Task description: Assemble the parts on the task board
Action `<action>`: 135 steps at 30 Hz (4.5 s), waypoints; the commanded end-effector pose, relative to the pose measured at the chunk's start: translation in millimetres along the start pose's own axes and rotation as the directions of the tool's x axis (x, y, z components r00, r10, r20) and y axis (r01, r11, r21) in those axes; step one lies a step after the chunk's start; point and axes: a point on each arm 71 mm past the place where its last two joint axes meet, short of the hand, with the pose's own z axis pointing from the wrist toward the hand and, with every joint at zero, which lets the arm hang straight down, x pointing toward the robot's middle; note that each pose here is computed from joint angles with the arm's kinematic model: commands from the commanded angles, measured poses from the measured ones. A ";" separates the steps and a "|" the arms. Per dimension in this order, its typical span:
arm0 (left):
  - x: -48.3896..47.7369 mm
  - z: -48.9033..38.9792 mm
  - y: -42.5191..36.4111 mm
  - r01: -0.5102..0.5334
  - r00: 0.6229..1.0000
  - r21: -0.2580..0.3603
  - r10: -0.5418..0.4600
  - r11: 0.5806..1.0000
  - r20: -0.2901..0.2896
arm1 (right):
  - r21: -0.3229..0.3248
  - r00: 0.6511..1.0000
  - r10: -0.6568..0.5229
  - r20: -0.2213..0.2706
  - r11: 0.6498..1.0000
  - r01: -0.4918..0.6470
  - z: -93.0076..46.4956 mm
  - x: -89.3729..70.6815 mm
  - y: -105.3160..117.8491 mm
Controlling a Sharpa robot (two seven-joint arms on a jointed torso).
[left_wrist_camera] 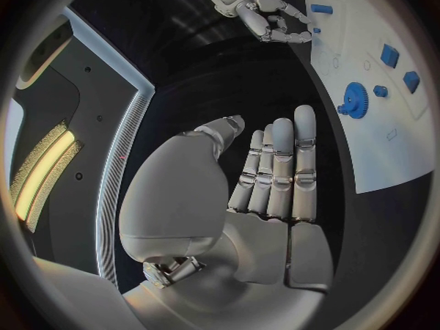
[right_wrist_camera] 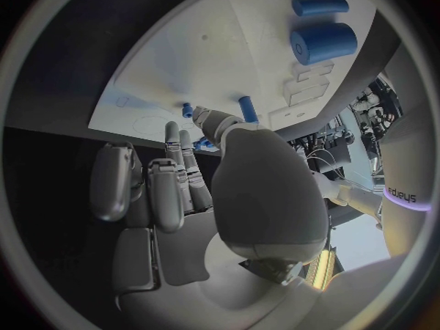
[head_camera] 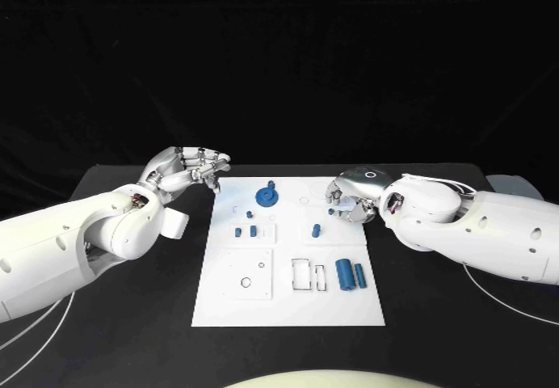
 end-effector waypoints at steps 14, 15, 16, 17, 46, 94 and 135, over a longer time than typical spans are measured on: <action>-3.6 -3.4 -3.4 0.074 0.995 0.036 -0.076 0.997 0.057 | -0.001 0.996 -0.082 -0.026 0.997 0.082 6.7 11.3 8.2; -3.7 -3.5 -3.3 0.074 0.995 0.034 -0.076 0.997 0.057 | -0.001 0.996 -0.080 -0.028 0.997 0.080 7.1 12.1 8.6; -3.9 -3.5 -3.2 0.074 0.995 0.033 -0.076 0.997 0.058 | -0.002 0.996 -0.079 -0.029 0.997 0.079 7.3 12.7 8.9; -4.0 -3.6 -3.2 0.074 0.995 0.032 -0.076 0.997 0.059 | -0.003 0.996 -0.078 -0.030 0.997 0.078 7.5 13.4 9.1; -4.4 -4.0 -0.8 0.074 0.995 -0.005 -0.074 0.997 0.065 | -0.003 0.998 -0.048 -0.049 0.999 0.048 13.9 24.2 10.1; -5.1 -4.9 1.2 0.085 0.996 -0.030 -0.083 0.996 0.042 | -0.096 0.985 0.089 0.145 0.993 -0.076 -15.1 -14.4 38.9; 10.6 4.5 2.4 0.097 0.995 -0.031 -0.097 0.995 0.011 | -0.361 0.972 0.232 0.032 0.910 -0.205 8.6 30.9 163.8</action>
